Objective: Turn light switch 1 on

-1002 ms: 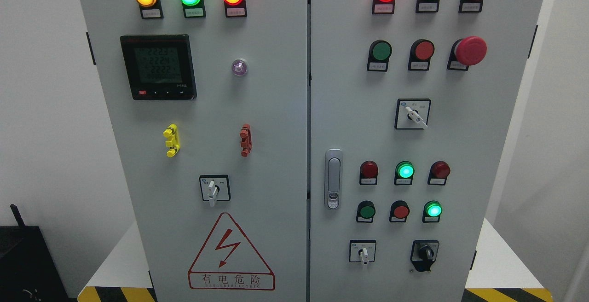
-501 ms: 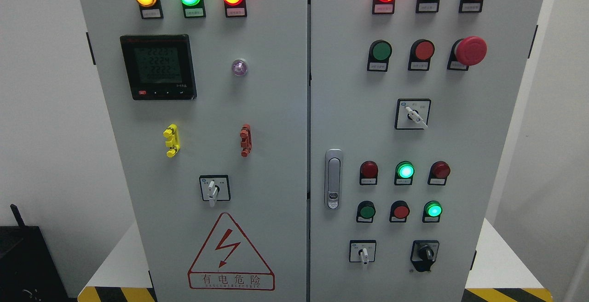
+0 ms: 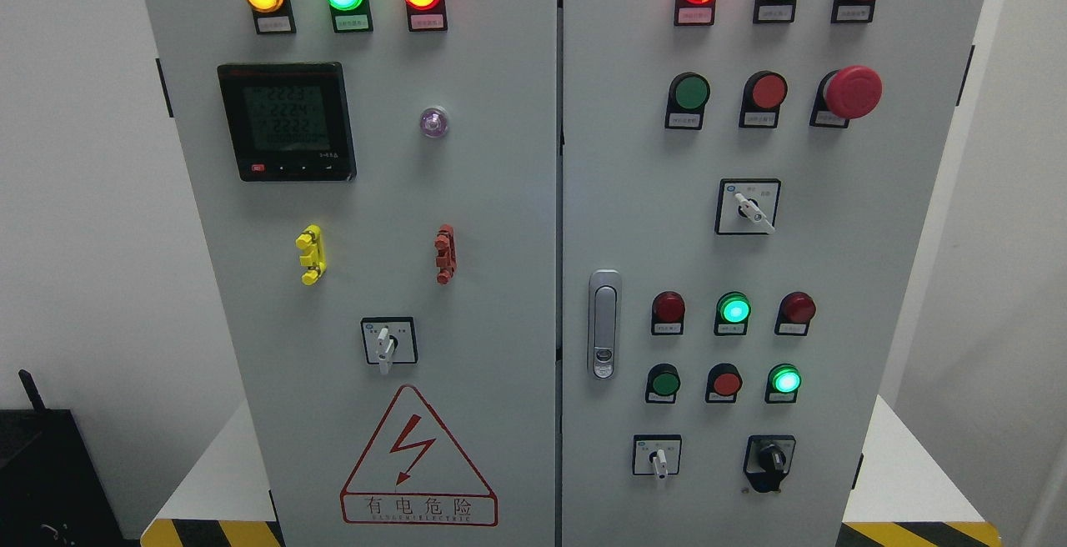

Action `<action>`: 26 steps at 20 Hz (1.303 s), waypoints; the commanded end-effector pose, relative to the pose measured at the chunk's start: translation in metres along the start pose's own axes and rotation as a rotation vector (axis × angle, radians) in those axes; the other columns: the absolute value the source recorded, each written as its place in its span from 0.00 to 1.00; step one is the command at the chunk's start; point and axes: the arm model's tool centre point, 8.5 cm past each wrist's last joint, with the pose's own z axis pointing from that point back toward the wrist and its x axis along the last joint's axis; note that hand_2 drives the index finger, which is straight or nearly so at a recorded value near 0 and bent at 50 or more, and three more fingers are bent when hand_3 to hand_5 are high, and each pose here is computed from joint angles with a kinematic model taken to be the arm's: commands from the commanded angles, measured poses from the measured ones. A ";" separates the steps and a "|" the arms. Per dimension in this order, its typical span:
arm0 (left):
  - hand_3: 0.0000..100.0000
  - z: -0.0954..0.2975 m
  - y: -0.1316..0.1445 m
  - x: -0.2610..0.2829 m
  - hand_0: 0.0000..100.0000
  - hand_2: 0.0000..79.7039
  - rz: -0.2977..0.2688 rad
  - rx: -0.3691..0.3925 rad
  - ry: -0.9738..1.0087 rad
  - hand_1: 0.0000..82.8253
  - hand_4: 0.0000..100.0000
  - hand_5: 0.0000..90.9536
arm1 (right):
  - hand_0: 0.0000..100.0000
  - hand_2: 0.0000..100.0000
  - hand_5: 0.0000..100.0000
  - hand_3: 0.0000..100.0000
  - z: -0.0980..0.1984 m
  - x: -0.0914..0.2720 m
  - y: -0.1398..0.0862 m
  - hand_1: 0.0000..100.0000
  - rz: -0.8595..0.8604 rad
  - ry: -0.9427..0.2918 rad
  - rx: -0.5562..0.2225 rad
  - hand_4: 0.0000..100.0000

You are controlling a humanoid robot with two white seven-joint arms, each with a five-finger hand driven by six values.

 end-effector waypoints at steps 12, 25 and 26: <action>0.00 0.066 0.060 0.095 0.32 0.00 -0.106 0.167 -0.594 0.00 0.00 0.00 | 0.00 0.00 0.00 0.00 0.000 0.000 0.000 0.00 -0.024 0.002 0.000 0.00; 0.18 0.241 0.095 0.204 0.42 0.00 -0.279 0.232 -1.301 0.18 0.25 0.00 | 0.00 0.00 0.00 0.00 0.000 0.000 0.000 0.00 -0.024 0.002 0.000 0.00; 0.18 0.251 0.092 0.204 0.43 0.00 -0.281 0.201 -1.332 0.21 0.26 0.00 | 0.00 0.00 0.00 0.00 0.000 0.000 0.000 0.00 -0.024 0.002 0.000 0.00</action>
